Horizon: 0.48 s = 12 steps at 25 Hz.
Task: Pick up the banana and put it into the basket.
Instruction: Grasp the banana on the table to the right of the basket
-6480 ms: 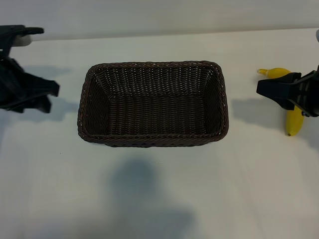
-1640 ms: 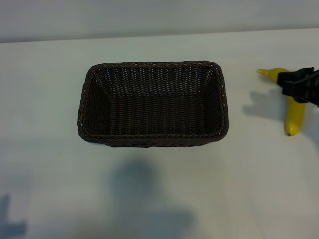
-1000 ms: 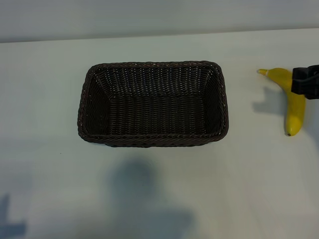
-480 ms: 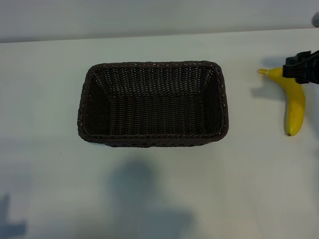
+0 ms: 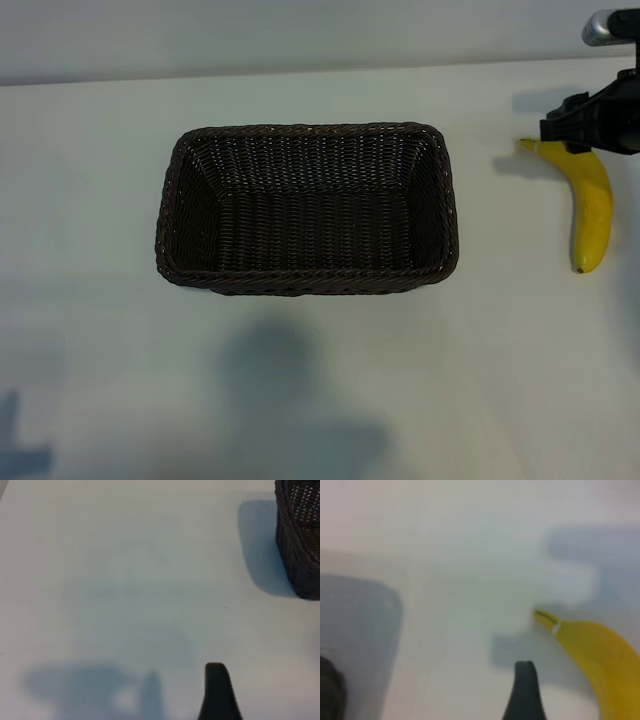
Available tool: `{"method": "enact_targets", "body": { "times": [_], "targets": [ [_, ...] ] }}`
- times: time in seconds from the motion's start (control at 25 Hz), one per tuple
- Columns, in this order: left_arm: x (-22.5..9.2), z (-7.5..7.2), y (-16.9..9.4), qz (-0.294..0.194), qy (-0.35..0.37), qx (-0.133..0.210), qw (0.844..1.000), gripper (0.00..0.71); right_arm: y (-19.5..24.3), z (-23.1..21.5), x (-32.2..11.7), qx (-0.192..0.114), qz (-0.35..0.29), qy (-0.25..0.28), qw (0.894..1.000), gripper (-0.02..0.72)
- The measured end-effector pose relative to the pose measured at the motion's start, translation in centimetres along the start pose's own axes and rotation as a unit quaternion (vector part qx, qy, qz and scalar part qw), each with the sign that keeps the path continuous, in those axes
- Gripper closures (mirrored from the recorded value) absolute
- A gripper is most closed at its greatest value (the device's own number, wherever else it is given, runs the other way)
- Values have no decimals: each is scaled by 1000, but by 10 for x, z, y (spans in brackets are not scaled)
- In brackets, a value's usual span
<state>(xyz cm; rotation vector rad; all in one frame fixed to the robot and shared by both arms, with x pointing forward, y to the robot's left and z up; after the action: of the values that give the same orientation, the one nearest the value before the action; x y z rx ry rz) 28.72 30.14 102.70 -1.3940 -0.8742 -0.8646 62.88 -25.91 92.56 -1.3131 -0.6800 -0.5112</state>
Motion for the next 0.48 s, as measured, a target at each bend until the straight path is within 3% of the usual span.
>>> {"method": "enact_targets", "body": {
  "times": [0.12,0.2,0.48],
  "targets": [
    [0,0,0,0,1,0,1000,203,-3,9,6,29,25,2,999,134],
    [0,0,0,0,1,0,1000,203,-7,9,6,30,57,11,998,134],
    [0,0,0,0,1,0,1000,203,-23,-21,4,-76,148,17,986,134]
  ]
}}
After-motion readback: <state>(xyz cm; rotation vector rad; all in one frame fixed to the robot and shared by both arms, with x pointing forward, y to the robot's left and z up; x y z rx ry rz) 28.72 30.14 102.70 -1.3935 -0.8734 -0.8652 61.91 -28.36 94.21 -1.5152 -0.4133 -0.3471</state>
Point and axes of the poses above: a point on each arm's last joint axis where the gripper is mounted, y pointing out along that axis toward the gripper, z along the wrist's bending axis when the last joint is at zero, x = y × z, the point moved 6 cm from there along y, pointing out along that axis toward the gripper, and after that the axes turned 2 degrees about y, right-handed, at the moved point
